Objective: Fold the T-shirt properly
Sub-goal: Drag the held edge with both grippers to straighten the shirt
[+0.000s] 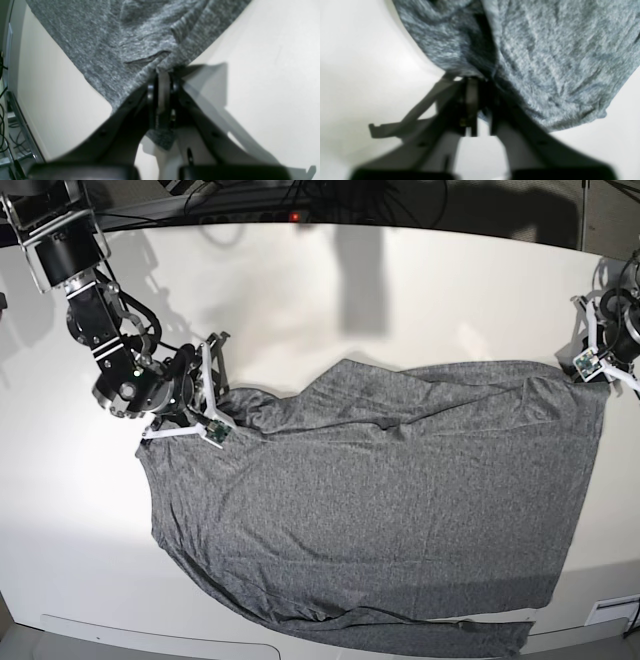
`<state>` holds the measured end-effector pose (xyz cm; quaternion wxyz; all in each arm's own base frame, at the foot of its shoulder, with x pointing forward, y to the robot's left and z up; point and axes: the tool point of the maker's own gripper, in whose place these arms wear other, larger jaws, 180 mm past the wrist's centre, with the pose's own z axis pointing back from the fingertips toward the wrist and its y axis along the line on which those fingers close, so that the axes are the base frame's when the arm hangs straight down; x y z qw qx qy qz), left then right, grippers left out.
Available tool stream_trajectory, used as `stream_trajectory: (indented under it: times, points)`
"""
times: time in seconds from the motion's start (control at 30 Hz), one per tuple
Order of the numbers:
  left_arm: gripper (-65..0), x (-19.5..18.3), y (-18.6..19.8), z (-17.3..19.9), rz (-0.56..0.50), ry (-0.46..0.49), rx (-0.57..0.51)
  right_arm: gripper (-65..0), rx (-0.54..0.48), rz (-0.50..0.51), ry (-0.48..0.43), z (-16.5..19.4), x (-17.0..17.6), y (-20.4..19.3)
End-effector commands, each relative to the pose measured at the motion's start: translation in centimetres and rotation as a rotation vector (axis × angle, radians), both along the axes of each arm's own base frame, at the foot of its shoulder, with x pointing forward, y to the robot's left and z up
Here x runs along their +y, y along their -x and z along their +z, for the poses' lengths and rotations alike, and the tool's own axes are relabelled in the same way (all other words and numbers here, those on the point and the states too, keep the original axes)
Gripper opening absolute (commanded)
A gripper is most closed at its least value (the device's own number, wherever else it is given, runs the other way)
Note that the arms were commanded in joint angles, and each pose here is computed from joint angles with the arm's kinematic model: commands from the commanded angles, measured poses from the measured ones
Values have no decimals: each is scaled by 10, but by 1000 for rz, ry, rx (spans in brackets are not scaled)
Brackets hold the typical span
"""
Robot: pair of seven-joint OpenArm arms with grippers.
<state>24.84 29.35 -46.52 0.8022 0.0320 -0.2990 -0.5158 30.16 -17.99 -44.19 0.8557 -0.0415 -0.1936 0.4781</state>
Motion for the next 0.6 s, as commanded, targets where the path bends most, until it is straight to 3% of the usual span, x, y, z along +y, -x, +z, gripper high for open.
stream_trajectory:
  times: [0.0, 0.17, 0.33, 0.57]
  points:
    - [-650, 11, 28, -16, -16, -60, 126, -650, 15, -9, 88, -2, -21, 2]
    - [-650, 13, 24, -2, 80, 38, 112, -650, -13, 5, 119, 12, -25, -2]
    - [-650, 23, 22, 36, 115, 105, 90, -650, 4, -2, 165, 37, -43, 3]
    - [-650, 25, 0, 81, 97, 103, 50, -650, -18, -30, 140, 46, -45, -3]
